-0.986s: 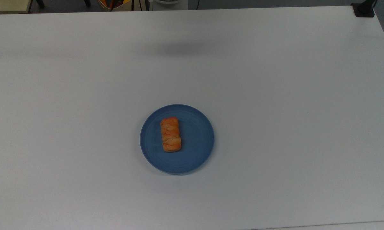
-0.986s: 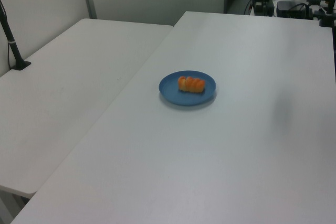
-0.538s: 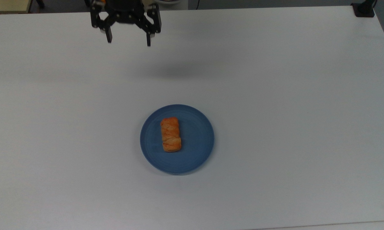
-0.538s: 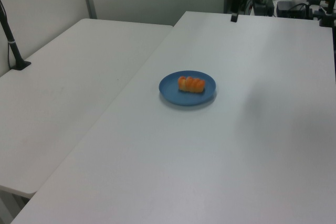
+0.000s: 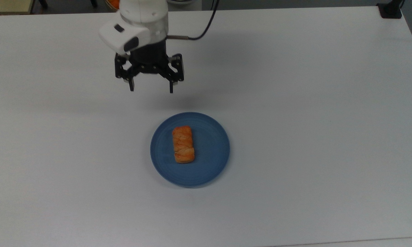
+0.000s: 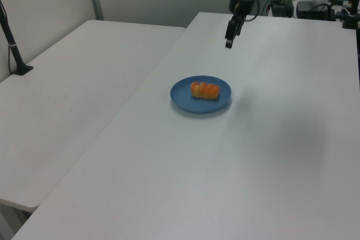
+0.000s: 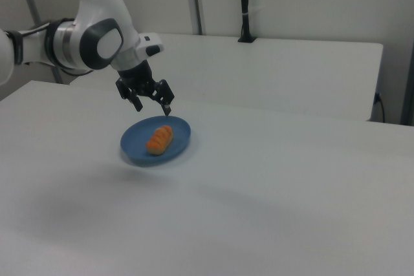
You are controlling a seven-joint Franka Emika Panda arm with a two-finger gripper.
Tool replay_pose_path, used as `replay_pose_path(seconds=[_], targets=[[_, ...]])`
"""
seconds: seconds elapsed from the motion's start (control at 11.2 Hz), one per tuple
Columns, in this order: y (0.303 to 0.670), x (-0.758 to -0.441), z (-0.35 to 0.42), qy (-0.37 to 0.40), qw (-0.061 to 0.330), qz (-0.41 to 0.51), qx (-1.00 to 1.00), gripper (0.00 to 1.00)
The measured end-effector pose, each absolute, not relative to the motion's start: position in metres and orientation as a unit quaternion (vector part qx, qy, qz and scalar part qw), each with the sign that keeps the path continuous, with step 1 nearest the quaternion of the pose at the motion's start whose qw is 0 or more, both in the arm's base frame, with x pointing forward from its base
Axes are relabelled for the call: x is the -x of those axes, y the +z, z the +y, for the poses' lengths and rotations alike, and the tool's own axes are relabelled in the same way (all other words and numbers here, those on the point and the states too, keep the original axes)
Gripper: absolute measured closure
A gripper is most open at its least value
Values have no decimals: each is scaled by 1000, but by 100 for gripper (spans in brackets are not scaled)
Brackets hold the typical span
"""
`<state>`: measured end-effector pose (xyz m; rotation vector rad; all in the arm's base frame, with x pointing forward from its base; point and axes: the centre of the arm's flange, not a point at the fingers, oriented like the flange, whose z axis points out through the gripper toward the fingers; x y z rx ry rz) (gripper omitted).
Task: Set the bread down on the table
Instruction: 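Move the open gripper down over the orange bread roll on the plate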
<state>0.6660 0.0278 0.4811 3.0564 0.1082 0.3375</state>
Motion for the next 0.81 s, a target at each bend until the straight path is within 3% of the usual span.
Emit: replay_pose_path(seconds=[0.54,0.81], targets=[[388,-697,60,122,27,59,-990,0],[357,-707,69,144,17,24,-989,0]])
